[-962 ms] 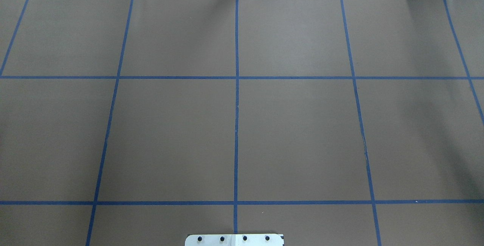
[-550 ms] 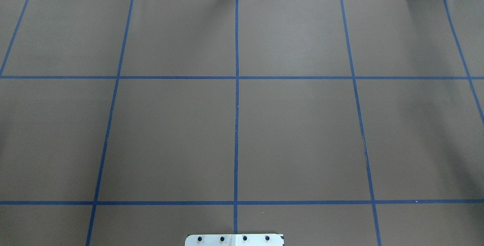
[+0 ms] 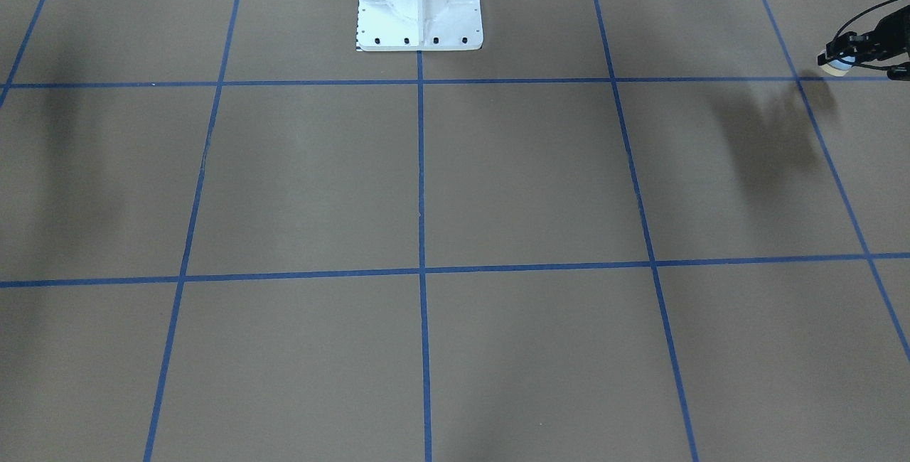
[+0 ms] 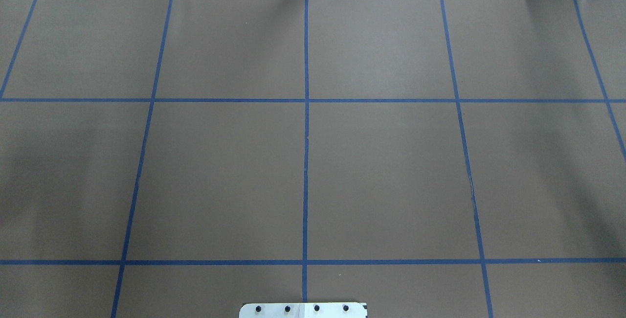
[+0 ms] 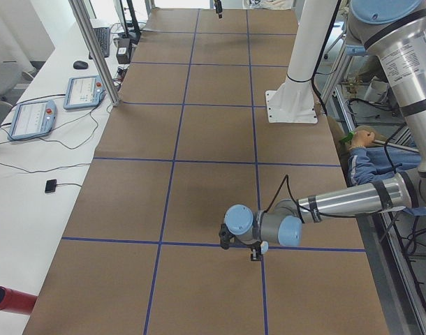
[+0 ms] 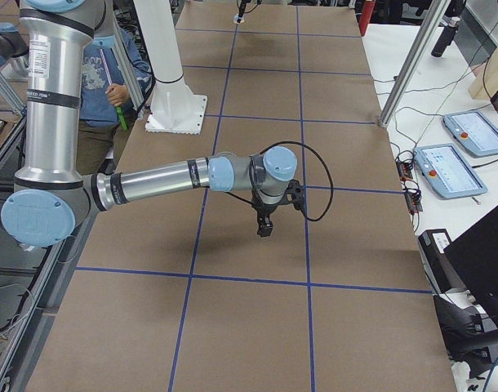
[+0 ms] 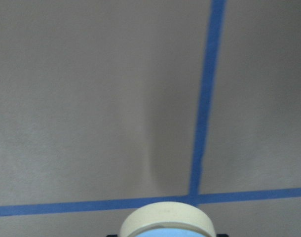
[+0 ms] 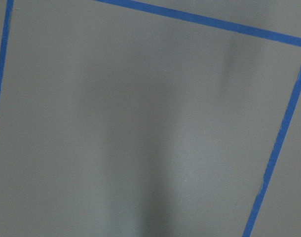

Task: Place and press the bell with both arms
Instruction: 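Carry the bell with the left gripper toward the table center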

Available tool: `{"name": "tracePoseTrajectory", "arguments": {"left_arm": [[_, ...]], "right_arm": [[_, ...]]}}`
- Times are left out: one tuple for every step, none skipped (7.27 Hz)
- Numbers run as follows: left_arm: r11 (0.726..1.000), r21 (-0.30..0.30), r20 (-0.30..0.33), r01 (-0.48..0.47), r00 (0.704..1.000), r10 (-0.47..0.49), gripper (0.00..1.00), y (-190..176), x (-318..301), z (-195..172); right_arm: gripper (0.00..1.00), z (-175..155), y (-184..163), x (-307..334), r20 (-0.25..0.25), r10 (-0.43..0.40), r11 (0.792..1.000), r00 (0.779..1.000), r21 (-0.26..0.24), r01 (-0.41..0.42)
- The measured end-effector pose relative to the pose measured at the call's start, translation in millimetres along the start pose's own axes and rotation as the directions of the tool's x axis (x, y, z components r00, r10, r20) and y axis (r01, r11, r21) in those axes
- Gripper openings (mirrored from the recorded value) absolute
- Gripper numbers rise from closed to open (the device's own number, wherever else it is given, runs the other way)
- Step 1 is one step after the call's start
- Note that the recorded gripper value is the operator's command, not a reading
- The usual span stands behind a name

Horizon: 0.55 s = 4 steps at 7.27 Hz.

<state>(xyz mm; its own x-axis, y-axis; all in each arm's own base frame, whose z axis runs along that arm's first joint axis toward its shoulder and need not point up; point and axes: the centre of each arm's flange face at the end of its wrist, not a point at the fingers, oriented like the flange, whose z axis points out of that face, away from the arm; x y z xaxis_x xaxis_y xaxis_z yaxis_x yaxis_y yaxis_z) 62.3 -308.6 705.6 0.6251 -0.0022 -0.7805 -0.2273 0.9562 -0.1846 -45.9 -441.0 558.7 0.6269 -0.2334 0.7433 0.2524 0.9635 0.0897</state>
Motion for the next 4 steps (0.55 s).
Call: {"name": "tracePoseTrajectory", "arguments": {"left_arm": [[1.000, 0.004, -0.001, 0.009, 1.000, -0.009, 0.00, -26, 54, -34], [1.000, 0.012, -0.004, 0.025, 1.000, -0.025, 0.00, -55, 110, -63], [0.999, 0.012, -0.008, 0.047, 0.999, -0.047, 0.00, -87, 170, -77], [0.997, 0.003, -0.011, 0.073, 0.997, -0.073, 0.00, -116, 240, -80]], "right_arm": [[1.00, -2, -5, -2, -0.005, -0.007, 1.000, 1.000, 0.006, 0.007], [1.00, -4, -9, -4, -0.010, -0.013, 1.000, 1.000, 0.010, 0.013], [1.00, -5, -11, -4, -0.017, -0.016, 1.000, 1.000, 0.013, 0.016], [1.00, -6, -12, -4, -0.020, -0.018, 1.000, 1.000, 0.015, 0.018]]}}
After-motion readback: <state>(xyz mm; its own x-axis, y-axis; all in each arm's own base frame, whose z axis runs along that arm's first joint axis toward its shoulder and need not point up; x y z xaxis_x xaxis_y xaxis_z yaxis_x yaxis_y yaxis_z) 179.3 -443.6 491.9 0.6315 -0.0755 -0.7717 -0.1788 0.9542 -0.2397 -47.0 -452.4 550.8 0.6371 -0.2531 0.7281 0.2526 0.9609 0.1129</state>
